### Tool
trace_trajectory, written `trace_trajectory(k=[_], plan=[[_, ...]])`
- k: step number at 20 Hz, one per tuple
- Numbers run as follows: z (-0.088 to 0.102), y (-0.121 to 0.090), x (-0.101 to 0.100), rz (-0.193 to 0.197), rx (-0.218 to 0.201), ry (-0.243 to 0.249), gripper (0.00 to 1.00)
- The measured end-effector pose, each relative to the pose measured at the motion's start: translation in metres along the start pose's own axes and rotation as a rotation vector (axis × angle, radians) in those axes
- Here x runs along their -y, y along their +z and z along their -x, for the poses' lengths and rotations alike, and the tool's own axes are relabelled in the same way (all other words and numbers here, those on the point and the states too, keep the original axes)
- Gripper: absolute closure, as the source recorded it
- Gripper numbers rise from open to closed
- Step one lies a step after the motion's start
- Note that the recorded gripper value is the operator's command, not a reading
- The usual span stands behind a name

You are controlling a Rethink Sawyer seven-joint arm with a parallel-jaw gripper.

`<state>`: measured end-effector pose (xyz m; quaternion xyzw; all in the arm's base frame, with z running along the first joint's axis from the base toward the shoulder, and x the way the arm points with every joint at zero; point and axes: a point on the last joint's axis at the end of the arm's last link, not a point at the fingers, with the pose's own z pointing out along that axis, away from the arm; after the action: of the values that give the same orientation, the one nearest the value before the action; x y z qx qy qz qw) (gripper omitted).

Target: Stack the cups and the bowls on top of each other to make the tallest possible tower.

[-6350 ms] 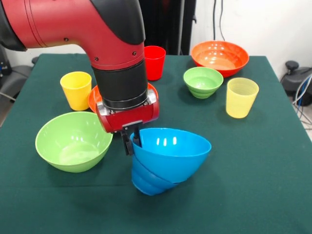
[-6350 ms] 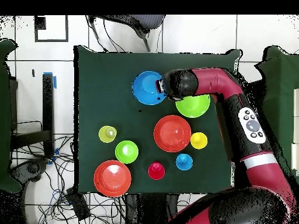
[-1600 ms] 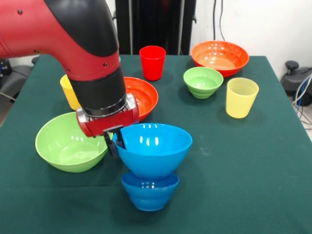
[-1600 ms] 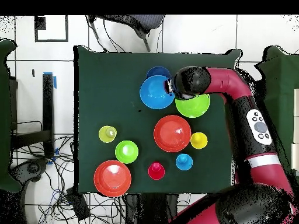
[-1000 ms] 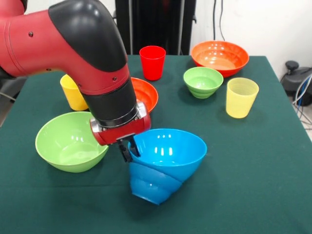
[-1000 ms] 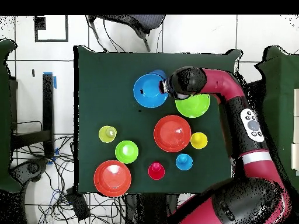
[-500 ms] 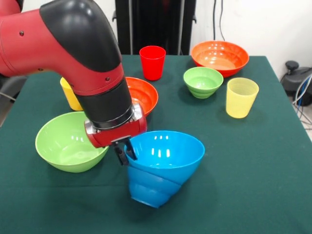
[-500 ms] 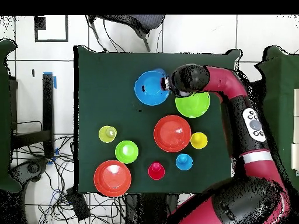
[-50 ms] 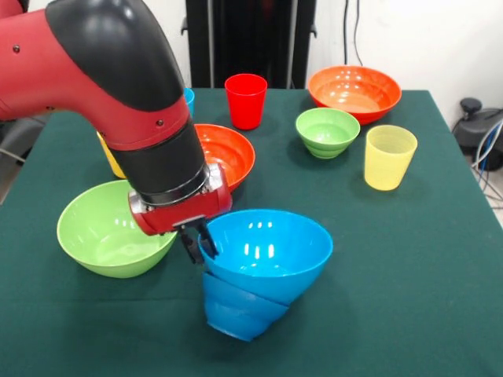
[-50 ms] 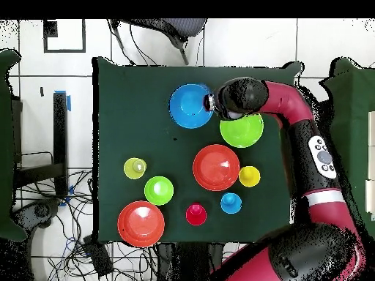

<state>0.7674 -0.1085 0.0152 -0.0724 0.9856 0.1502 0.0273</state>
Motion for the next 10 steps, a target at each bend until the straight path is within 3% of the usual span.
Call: trace_trajectory(k=[3, 4, 10], plan=[[-0.001, -0.006, -0.003, 0.043, -0.014, 0.018, 1.0], [-0.004, -0.012, -0.006, 0.085, -0.033, 0.032, 1.0], [-0.016, -0.024, -0.017, 0.183, -0.074, 0.046, 1.0]])
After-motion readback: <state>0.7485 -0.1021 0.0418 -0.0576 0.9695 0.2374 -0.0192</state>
